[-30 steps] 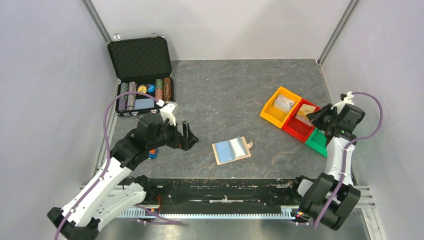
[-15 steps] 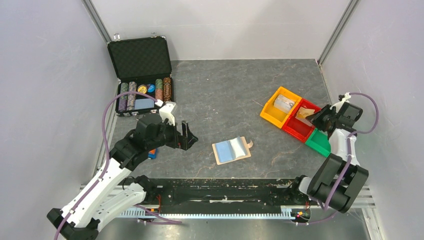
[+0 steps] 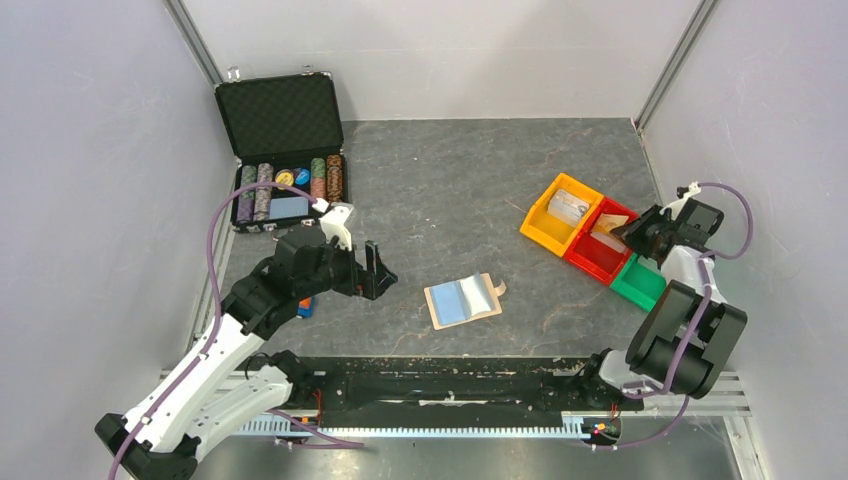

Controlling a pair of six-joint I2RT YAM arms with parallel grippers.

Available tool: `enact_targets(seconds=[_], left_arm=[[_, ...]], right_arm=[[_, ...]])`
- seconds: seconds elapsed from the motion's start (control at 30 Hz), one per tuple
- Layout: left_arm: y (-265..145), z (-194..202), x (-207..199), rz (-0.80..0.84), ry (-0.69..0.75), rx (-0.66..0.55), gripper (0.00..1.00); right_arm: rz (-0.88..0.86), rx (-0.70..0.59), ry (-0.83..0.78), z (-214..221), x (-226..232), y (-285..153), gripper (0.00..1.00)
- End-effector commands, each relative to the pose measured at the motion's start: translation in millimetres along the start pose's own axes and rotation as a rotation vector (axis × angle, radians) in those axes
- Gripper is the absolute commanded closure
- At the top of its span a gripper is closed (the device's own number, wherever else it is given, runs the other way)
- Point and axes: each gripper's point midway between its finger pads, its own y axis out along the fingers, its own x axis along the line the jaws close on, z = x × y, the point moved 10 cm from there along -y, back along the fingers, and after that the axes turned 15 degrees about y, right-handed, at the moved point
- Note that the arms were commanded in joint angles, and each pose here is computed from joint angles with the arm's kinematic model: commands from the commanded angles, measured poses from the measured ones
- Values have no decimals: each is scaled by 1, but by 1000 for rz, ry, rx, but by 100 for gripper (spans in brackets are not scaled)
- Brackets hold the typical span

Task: Take the credit cards out of the card holder
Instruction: Place the credit card in the storage box.

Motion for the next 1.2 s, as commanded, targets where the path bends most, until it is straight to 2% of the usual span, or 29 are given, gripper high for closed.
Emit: enact_targets(seconds=[0.0, 0.47, 0.8, 1.17], left_arm=[[-1, -9, 0, 12, 32, -51, 0], [-2, -8, 1, -1, 39, -47, 0], [-4, -10, 1, -9, 47, -56, 0], [-4, -9, 1, -3, 40, -58, 0]], right_arm=[[-30, -54, -33, -20, 9, 5, 100], [16, -64, -16, -31, -1, 16, 96], [69, -100, 19, -38, -6, 16, 80], [134, -186, 52, -53, 10, 1, 70]])
